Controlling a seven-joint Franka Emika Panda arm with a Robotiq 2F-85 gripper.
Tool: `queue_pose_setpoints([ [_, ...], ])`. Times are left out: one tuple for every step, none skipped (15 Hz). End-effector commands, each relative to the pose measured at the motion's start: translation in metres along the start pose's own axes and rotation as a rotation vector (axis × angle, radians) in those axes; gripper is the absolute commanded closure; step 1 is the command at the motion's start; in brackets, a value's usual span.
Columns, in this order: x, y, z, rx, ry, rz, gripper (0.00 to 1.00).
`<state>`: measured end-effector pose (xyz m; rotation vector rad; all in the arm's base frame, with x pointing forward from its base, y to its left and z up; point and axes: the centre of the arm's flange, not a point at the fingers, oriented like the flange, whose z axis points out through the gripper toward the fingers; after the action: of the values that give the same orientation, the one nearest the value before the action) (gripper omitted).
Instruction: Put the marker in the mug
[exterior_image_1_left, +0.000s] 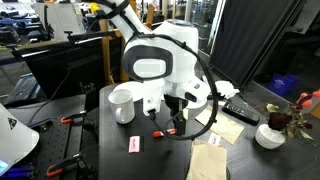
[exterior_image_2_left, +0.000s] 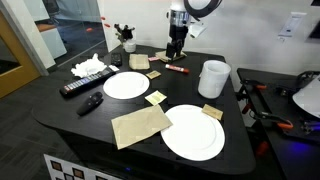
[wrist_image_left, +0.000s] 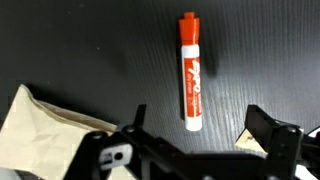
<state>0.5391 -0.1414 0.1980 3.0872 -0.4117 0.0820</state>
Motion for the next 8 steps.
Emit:
queue_pose_setpoints([
  [0.022, 0.013, 0.017, 0.045, -0.016, -0.036, 0.0],
  [0.026, 0.014, 0.02, 0.057, -0.018, -0.045, 0.0],
  [0.029, 0.016, 0.024, 0.072, -0.02, -0.053, 0.0],
  [0.032, 0.016, 0.027, 0.083, -0.021, -0.058, 0.0],
  [0.036, 0.017, 0.03, 0.091, -0.022, -0.063, 0.0],
  [0.038, 0.017, 0.032, 0.096, -0.023, -0.066, 0.25],
  [0.04, 0.017, 0.034, 0.099, -0.024, -0.072, 0.28],
  [0.042, 0.018, 0.036, 0.1, -0.024, -0.073, 0.34],
])
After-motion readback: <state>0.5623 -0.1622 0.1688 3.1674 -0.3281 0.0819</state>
